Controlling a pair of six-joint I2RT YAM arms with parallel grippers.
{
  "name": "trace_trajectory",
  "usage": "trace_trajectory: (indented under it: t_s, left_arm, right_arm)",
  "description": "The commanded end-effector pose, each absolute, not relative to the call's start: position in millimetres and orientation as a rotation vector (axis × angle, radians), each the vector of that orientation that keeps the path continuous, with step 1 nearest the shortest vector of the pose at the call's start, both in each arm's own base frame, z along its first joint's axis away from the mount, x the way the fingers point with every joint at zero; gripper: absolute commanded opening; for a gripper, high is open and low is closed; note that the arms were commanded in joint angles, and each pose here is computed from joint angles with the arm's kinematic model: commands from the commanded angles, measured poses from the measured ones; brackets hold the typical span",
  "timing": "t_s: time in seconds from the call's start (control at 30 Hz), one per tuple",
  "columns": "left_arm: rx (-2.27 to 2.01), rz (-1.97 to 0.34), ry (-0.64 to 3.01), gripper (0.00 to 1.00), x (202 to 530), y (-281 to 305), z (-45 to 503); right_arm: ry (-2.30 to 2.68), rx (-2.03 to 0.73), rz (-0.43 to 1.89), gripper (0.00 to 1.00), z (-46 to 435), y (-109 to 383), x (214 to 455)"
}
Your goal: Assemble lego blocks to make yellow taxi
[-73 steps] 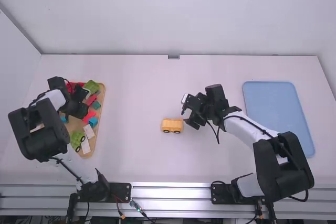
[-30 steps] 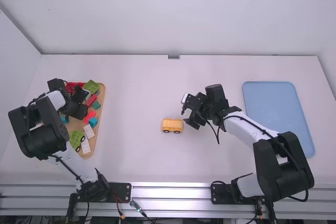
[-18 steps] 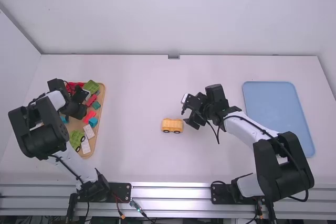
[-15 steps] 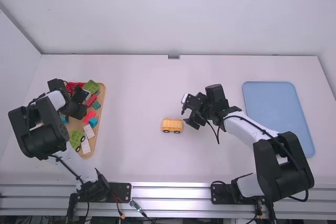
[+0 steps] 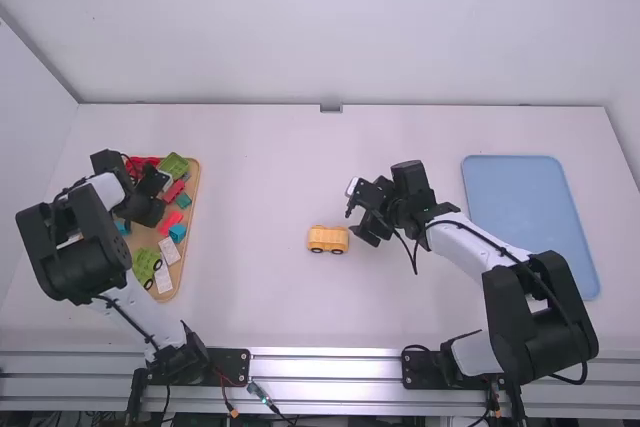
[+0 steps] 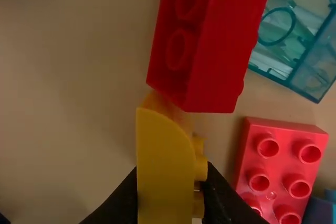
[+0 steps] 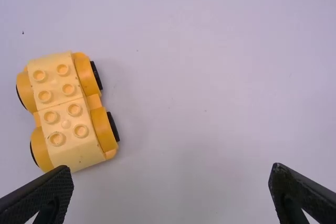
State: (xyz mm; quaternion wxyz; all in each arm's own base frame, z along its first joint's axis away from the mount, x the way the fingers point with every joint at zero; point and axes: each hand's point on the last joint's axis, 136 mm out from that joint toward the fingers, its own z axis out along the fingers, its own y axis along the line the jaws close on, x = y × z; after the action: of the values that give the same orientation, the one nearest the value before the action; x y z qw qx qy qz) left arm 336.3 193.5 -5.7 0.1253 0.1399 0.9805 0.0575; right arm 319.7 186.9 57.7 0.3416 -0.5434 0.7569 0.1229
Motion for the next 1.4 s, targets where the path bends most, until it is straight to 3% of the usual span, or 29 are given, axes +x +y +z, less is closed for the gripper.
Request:
trace_trajectory:
  t_s: [0.0, 0.3, 0.43, 0.63, 0.87, 1.2, 1.37]
  left_arm:
    - [0.377, 0.117, 2.88, 0.24, 330, 188, -16]
    - [0.287, 0.166, 2.881, 0.2, 333, 195, -10]
    - [0.167, 0.233, 2.876, 0.24, 338, 207, 4]
    - [0.054, 0.255, 2.837, 0.16, 346, 213, 33]
    - [0.036, 0.259, 2.749, 0.13, 354, 197, 72]
    - [0.198, 0.407, 2.451, 0.08, 372, 132, 145]
    - [0.514, 0.358, 2.223, 0.12, 367, 53, 160]
  right_arm:
    - [1.926, -1.394, 0.312, 0.99, 76, 192, 328]
    - [1.911, -1.39, 0.31, 0.99, 78, 193, 330]
    - [1.919, -1.341, 0.325, 0.99, 82, 195, 334]
    - [1.91, -1.228, 0.349, 0.99, 96, 200, 347]
    - [1.813, -1.122, 0.547, 0.99, 127, 224, 349]
    - [1.849, -0.943, 0.731, 0.99, 168, 238, 361]
    - [1.778, -0.971, 0.935, 0.99, 187, 247, 356]
